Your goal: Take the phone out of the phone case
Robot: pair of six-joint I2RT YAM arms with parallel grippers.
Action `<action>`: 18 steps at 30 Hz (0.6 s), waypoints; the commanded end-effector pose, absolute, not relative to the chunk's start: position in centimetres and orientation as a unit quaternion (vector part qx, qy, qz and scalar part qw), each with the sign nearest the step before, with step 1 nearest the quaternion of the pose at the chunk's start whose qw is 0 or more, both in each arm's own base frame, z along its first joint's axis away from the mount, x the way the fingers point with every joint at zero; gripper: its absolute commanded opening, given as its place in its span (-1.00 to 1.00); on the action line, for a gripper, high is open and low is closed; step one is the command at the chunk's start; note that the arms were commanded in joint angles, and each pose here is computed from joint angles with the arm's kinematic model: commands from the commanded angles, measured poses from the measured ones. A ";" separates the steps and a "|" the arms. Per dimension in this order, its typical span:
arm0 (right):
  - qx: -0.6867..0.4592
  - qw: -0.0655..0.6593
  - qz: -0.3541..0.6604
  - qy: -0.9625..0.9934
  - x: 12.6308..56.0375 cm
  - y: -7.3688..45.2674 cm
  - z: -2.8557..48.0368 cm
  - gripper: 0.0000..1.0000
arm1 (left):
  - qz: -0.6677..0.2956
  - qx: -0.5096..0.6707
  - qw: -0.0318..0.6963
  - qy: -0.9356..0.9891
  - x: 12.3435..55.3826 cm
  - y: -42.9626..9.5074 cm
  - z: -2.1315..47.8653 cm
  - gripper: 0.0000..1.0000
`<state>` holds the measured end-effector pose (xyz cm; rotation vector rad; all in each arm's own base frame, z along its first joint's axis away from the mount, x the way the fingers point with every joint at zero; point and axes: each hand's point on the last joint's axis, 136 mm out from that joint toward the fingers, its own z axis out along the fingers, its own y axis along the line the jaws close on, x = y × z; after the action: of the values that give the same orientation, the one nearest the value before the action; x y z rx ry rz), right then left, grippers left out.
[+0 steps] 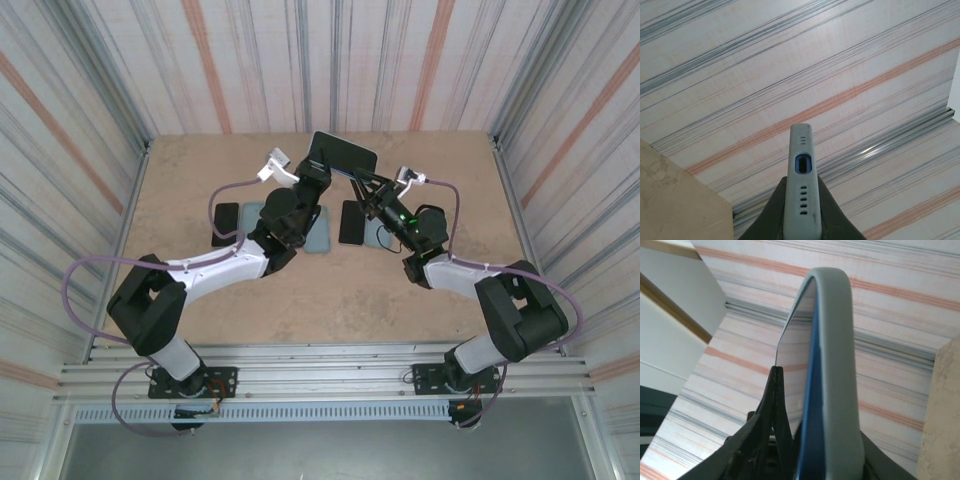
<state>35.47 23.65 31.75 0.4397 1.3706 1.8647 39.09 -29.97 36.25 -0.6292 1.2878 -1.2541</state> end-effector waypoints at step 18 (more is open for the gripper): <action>0.161 0.415 0.751 0.487 35.9 23.0 35.8 -0.80 | -0.569 -0.313 0.548 0.528 38.3 -31.3 35.3 -0.74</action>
<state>35.93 23.60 32.92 0.4887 1.3140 1.9076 38.96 -30.23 35.75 -0.7346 1.2398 -1.3303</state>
